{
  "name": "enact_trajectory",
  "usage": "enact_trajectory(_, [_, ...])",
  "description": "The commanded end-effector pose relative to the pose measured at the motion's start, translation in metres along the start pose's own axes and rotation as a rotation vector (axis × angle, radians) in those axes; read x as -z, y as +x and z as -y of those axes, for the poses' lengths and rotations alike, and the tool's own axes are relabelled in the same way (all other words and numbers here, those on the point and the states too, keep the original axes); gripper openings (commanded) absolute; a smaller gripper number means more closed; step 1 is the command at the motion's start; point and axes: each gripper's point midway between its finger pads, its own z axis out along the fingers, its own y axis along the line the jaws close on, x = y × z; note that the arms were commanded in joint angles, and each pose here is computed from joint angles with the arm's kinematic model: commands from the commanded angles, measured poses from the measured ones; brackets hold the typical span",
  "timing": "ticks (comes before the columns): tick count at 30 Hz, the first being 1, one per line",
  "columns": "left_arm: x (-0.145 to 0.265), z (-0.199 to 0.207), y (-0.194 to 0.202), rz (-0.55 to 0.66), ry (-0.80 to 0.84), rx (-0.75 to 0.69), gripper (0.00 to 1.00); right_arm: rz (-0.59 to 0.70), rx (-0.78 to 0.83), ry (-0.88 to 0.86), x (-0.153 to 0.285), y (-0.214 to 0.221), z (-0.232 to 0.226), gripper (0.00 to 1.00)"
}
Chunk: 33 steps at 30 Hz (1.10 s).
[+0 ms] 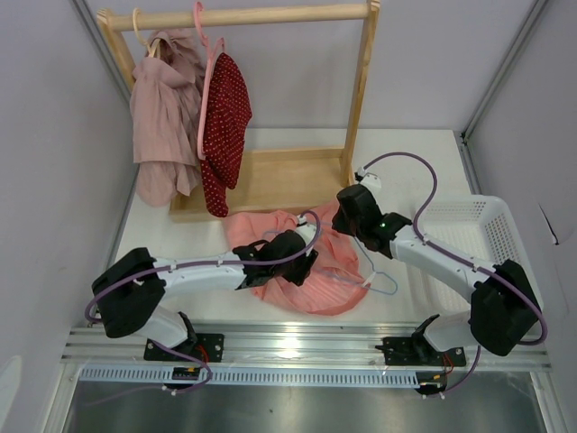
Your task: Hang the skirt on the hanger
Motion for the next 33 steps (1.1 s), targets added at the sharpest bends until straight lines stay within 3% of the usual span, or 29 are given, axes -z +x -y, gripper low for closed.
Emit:
enact_trajectory(1, [0.005,0.012,-0.017,0.031,0.045,-0.005,0.52,0.049,-0.009,-0.036,0.000,-0.021,-0.013,0.00])
enact_trajectory(17, [0.016,0.014,-0.005,0.023,0.078,0.025,0.52,0.039,-0.011,-0.030,-0.006,-0.018,-0.012,0.00])
enact_trajectory(33, [-0.008,0.016,-0.007,0.020,0.058,0.020,0.51,0.040,-0.014,-0.020,-0.003,-0.018,-0.008,0.00])
